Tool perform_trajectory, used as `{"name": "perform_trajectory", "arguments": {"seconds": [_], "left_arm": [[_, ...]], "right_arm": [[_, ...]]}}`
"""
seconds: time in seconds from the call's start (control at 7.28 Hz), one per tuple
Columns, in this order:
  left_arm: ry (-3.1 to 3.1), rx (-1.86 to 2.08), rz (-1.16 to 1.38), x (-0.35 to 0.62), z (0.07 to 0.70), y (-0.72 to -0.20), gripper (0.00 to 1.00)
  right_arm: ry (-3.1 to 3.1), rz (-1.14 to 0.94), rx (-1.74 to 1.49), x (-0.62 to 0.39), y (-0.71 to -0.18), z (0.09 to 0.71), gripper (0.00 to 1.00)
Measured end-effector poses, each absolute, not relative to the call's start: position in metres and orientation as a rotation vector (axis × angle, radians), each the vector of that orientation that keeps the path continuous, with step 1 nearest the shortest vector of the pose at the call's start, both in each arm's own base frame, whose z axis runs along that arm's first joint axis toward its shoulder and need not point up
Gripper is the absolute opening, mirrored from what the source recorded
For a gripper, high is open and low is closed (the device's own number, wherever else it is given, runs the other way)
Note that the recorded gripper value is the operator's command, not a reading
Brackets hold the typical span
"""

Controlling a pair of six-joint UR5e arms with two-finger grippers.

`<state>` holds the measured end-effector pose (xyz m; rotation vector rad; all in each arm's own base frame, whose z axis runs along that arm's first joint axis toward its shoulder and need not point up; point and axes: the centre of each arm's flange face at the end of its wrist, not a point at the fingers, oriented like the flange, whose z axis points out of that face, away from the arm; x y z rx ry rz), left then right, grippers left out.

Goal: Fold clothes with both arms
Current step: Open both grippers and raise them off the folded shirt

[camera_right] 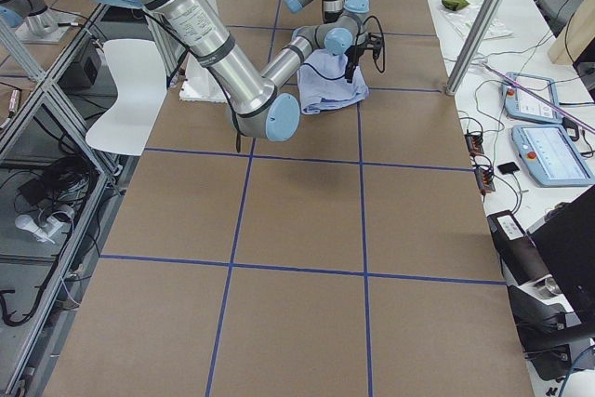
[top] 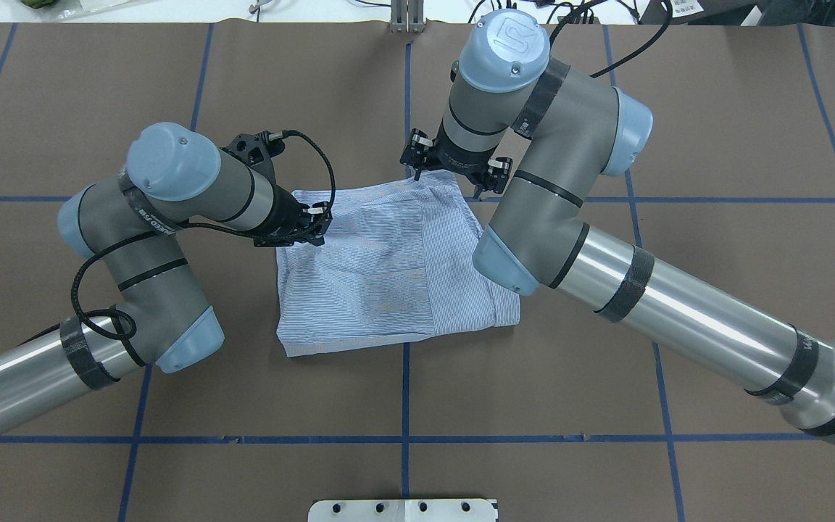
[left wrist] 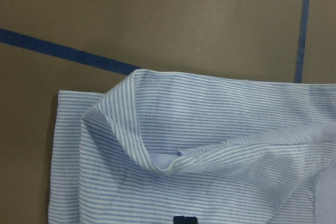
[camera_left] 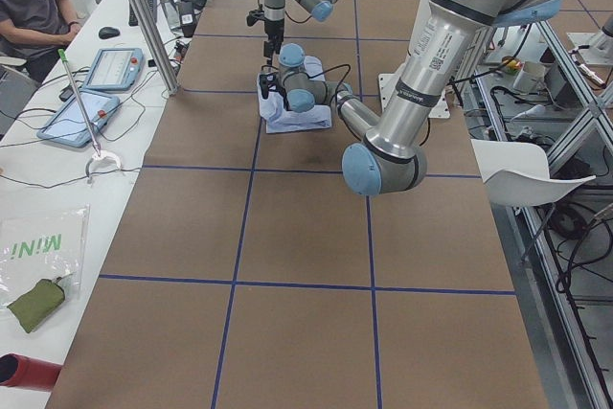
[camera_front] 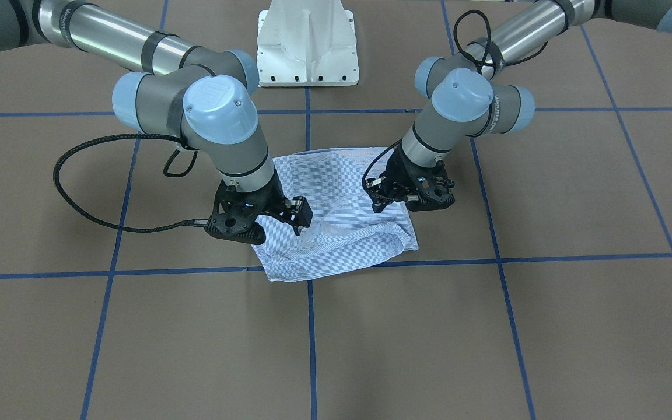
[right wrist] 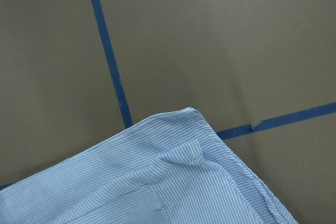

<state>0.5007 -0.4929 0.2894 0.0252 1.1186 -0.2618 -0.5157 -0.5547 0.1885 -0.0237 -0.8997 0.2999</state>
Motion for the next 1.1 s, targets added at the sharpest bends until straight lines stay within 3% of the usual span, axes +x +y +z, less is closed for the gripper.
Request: {"name": "perform_trajectory", "arguments": {"seconds": [1.1], "left_arm": [[1.072,0.147,-0.295,0.482,0.318,-0.609,0.00]], "right_arm": [[-0.887,0.275,0.034,-0.479,-0.582,0.203,1.00]]}}
